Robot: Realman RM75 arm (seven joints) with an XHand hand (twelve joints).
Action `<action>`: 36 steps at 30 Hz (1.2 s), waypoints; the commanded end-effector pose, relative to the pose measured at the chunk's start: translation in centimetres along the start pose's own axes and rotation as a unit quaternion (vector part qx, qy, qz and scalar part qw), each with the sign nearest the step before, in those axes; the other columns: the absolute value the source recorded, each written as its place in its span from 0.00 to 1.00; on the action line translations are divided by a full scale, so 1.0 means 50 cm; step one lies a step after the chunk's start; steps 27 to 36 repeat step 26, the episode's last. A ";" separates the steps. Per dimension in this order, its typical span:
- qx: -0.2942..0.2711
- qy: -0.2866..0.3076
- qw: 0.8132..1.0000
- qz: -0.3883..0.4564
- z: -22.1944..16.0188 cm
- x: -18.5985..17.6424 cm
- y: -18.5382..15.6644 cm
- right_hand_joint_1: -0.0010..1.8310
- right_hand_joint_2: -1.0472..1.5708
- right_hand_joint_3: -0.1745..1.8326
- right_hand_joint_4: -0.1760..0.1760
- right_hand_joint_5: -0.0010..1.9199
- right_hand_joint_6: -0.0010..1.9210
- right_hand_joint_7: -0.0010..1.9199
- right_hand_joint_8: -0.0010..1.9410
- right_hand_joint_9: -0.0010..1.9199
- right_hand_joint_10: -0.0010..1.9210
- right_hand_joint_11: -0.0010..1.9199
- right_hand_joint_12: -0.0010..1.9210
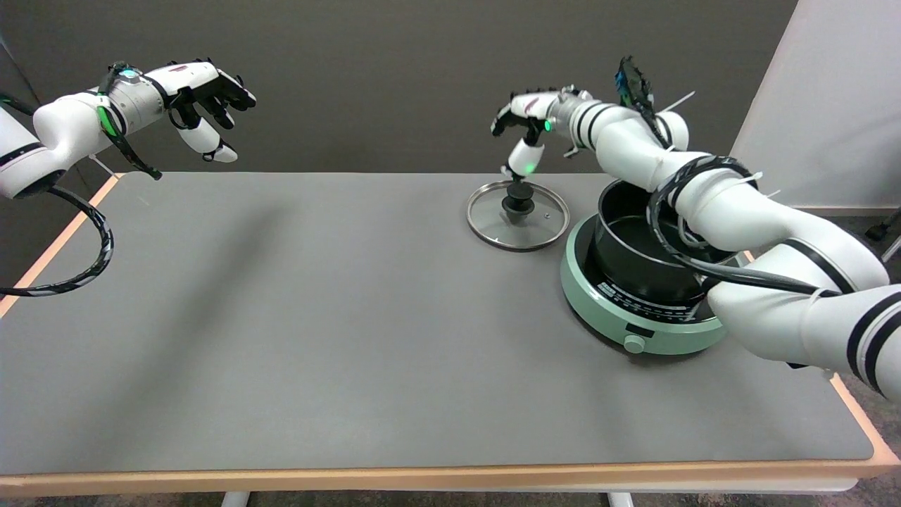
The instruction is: Place the pot lid onto the table.
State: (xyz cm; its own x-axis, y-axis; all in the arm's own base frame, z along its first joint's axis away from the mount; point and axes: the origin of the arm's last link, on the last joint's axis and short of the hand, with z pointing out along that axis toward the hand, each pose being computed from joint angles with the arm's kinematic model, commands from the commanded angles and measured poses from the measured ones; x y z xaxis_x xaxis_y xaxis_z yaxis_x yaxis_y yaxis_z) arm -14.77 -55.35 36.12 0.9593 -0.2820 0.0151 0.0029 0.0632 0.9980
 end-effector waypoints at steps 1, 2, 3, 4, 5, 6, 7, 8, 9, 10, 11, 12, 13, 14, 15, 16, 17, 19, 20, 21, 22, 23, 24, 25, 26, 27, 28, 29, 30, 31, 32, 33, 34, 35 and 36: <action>0.100 0.131 0.986 0.000 -0.115 0.173 -0.079 0.51 0.55 0.62 0.77 0.23 0.10 0.19 0.09 0.14 0.12 0.05 0.25; 0.105 0.134 0.985 -0.005 -0.123 0.176 -0.086 0.51 0.56 0.62 0.76 0.23 0.10 0.20 0.09 0.14 0.12 0.05 0.25; 0.109 0.137 0.985 -0.010 -0.128 0.178 -0.091 0.51 0.56 0.61 0.76 0.24 0.10 0.21 0.08 0.15 0.13 0.05 0.27; 0.112 0.142 0.983 -0.014 -0.136 0.179 -0.093 0.50 0.56 0.60 0.75 0.24 0.10 0.22 0.08 0.16 0.14 0.06 0.28; 0.112 0.149 0.982 -0.016 -0.145 0.179 -0.091 0.50 0.56 0.60 0.75 0.24 0.10 0.23 0.08 0.17 0.14 0.06 0.28; 0.111 0.155 0.982 -0.016 -0.153 0.180 -0.087 0.50 0.56 0.60 0.74 0.25 0.10 0.23 0.08 0.17 0.15 0.07 0.29; 0.113 0.164 0.980 -0.015 -0.166 0.182 -0.086 0.49 0.57 0.59 0.73 0.25 0.10 0.24 0.09 0.18 0.15 0.07 0.29; 0.115 0.175 0.978 -0.010 -0.183 0.186 -0.085 0.49 0.57 0.59 0.73 0.25 0.11 0.25 0.09 0.19 0.16 0.07 0.29; 0.114 0.186 0.976 -0.006 -0.198 0.194 -0.081 0.49 0.57 0.59 0.72 0.25 0.11 0.25 0.09 0.20 0.16 0.08 0.29; 0.112 0.198 0.974 -0.003 -0.215 0.202 -0.077 0.49 0.57 0.59 0.72 0.26 0.11 0.25 0.09 0.20 0.17 0.08 0.30; 0.107 0.210 0.972 -0.008 -0.237 0.208 -0.073 0.49 0.57 0.59 0.72 0.26 0.11 0.26 0.09 0.21 0.17 0.08 0.30; 0.103 0.218 0.970 -0.014 -0.251 0.210 -0.070 0.48 0.57 0.59 0.72 0.26 0.11 0.26 0.09 0.21 0.17 0.09 0.30; 0.097 0.228 0.969 -0.021 -0.269 0.212 -0.069 0.48 0.57 0.59 0.72 0.26 0.11 0.27 0.09 0.22 0.18 0.09 0.30; 0.092 0.239 0.966 -0.025 -0.290 0.214 -0.068 0.48 0.57 0.58 0.72 0.26 0.11 0.27 0.09 0.22 0.18 0.09 0.30; 0.084 0.242 0.966 -0.028 -0.302 0.211 -0.063 0.48 0.57 0.58 0.72 0.26 0.11 0.27 0.09 0.22 0.18 0.09 0.30; 0.074 0.247 0.966 -0.033 -0.316 0.206 -0.059 0.48 0.57 0.58 0.72 0.26 0.11 0.27 0.09 0.22 0.18 0.09 0.30; 0.062 0.257 0.964 -0.040 -0.337 0.205 -0.055 0.48 0.57 0.58 0.72 0.26 0.11 0.27 0.09 0.23 0.18 0.09 0.30; 0.037 0.276 0.959 -0.051 -0.372 0.205 -0.049 0.47 0.57 0.58 0.72 0.26 0.11 0.28 0.09 0.23 0.18 0.10 0.30; 0.021 0.287 0.956 -0.056 -0.387 0.200 -0.041 0.47 0.58 0.58 0.72 0.26 0.11 0.28 0.09 0.23 0.18 0.10 0.31; 0.012 0.295 0.954 -0.061 -0.391 0.194 -0.037 0.47 0.58 0.58 0.73 0.26 0.11 0.28 0.09 0.24 0.19 0.10 0.31; 0.009 0.303 0.951 -0.059 -0.392 0.186 -0.036 0.47 0.58 0.58 0.73 0.26 0.11 0.29 0.09 0.24 0.19 0.10 0.31; 0.007 0.305 0.951 -0.053 -0.391 0.178 -0.036 0.47 0.58 0.58 0.73 0.27 0.12 0.29 0.09 0.24 0.19 0.10 0.31; 0.004 0.301 0.952 -0.046 -0.389 0.170 -0.034 0.47 0.58 0.57 0.73 0.27 0.12 0.30 0.09 0.25 0.19 0.11 0.31; -0.004 0.297 0.954 -0.044 -0.387 0.161 -0.028 0.47 0.58 0.57 0.73 0.28 0.12 0.30 0.09 0.25 0.20 0.11 0.32; -0.010 0.294 0.955 -0.046 -0.386 0.156 -0.024 0.47 0.58 0.57 0.73 0.28 0.12 0.31 0.09 0.26 0.20 0.11 0.32; -0.010 0.294 0.955 -0.046 -0.386 0.156 -0.024 0.47 0.58 0.57 0.73 0.28 0.12 0.31 0.09 0.26 0.20 0.11 0.32; -0.010 0.294 0.955 -0.046 -0.386 0.156 -0.024 0.47 0.58 0.57 0.73 0.28 0.12 0.31 0.09 0.26 0.20 0.11 0.32; -0.010 0.294 0.955 -0.046 -0.386 0.156 -0.024 0.47 0.58 0.57 0.73 0.28 0.12 0.31 0.09 0.26 0.20 0.11 0.32; -0.010 0.294 0.955 -0.046 -0.386 0.156 -0.024 0.47 0.58 0.57 0.73 0.28 0.12 0.31 0.09 0.26 0.20 0.11 0.32; -0.010 0.294 0.955 -0.046 -0.386 0.156 -0.024 0.47 0.58 0.57 0.73 0.28 0.12 0.31 0.09 0.26 0.20 0.11 0.32; -0.010 0.294 0.955 -0.046 -0.386 0.156 -0.024 0.47 0.58 0.57 0.73 0.28 0.12 0.31 0.09 0.26 0.20 0.11 0.32; -0.010 0.294 0.955 -0.046 -0.386 0.156 -0.024 0.47 0.58 0.57 0.73 0.28 0.12 0.31 0.09 0.26 0.20 0.11 0.32; -0.010 0.294 0.955 -0.046 -0.386 0.156 -0.024 0.47 0.58 0.57 0.73 0.28 0.12 0.31 0.09 0.26 0.20 0.11 0.32; -0.010 0.294 0.955 -0.046 -0.386 0.156 -0.024 0.47 0.58 0.57 0.73 0.28 0.12 0.31 0.09 0.26 0.20 0.11 0.32; -0.010 0.294 0.955 -0.046 -0.386 0.156 -0.024 0.47 0.58 0.57 0.73 0.28 0.12 0.31 0.09 0.26 0.20 0.11 0.32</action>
